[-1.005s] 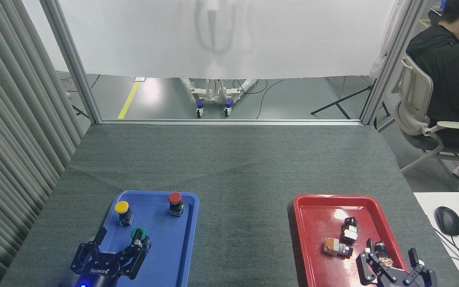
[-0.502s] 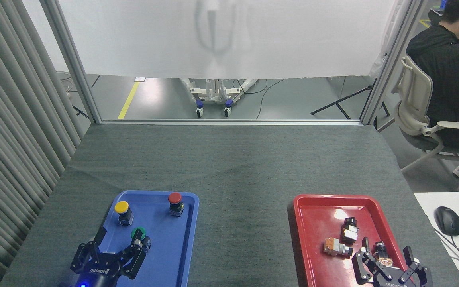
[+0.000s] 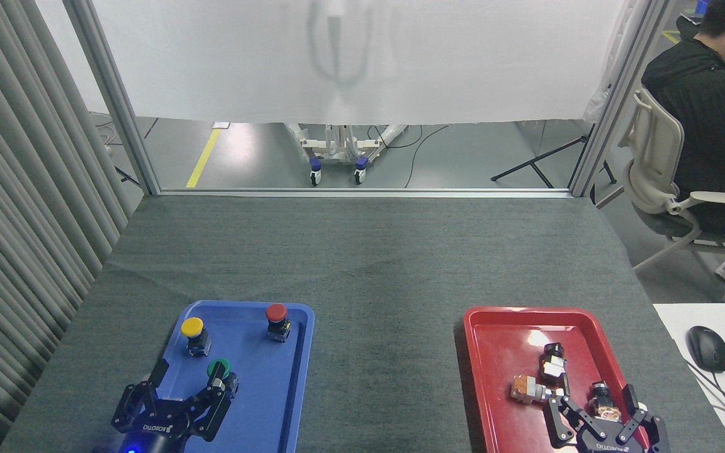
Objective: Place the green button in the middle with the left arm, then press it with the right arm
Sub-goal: 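Lift the green button with the left hand off the blue tray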
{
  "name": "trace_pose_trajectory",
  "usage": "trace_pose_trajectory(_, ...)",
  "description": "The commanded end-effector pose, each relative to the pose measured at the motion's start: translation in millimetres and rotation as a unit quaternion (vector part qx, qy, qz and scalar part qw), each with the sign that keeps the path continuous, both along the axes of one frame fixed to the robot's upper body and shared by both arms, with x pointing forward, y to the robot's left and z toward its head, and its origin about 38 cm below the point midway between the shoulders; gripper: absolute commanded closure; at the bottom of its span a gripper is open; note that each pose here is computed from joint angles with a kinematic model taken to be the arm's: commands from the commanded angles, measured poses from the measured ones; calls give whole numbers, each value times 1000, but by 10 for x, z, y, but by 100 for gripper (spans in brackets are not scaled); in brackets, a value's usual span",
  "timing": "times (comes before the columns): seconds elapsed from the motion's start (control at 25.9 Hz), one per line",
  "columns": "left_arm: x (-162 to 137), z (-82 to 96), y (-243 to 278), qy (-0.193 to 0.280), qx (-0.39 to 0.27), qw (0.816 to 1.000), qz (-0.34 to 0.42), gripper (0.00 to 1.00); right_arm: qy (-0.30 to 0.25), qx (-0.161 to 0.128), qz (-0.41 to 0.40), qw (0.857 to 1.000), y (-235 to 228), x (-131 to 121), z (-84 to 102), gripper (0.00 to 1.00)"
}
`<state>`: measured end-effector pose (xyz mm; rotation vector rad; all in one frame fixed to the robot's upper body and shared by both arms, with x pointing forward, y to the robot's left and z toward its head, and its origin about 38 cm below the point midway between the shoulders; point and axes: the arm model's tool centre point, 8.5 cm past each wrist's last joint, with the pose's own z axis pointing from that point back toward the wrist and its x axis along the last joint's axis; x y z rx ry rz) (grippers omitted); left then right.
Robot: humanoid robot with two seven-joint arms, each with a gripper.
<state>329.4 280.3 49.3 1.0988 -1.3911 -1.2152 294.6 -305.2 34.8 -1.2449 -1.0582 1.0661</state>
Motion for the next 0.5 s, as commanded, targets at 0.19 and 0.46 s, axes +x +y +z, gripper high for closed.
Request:
trace_pose_trajectory(0.19,-23,-508,-233,71,23,997,-24,1,-3,1,3,1000,26,4,2,0)
trace_pose_trajectory(0.46,21,-718,-221,99,52,993,-26,1,-3,-1,3,1000,16,4,4,0)
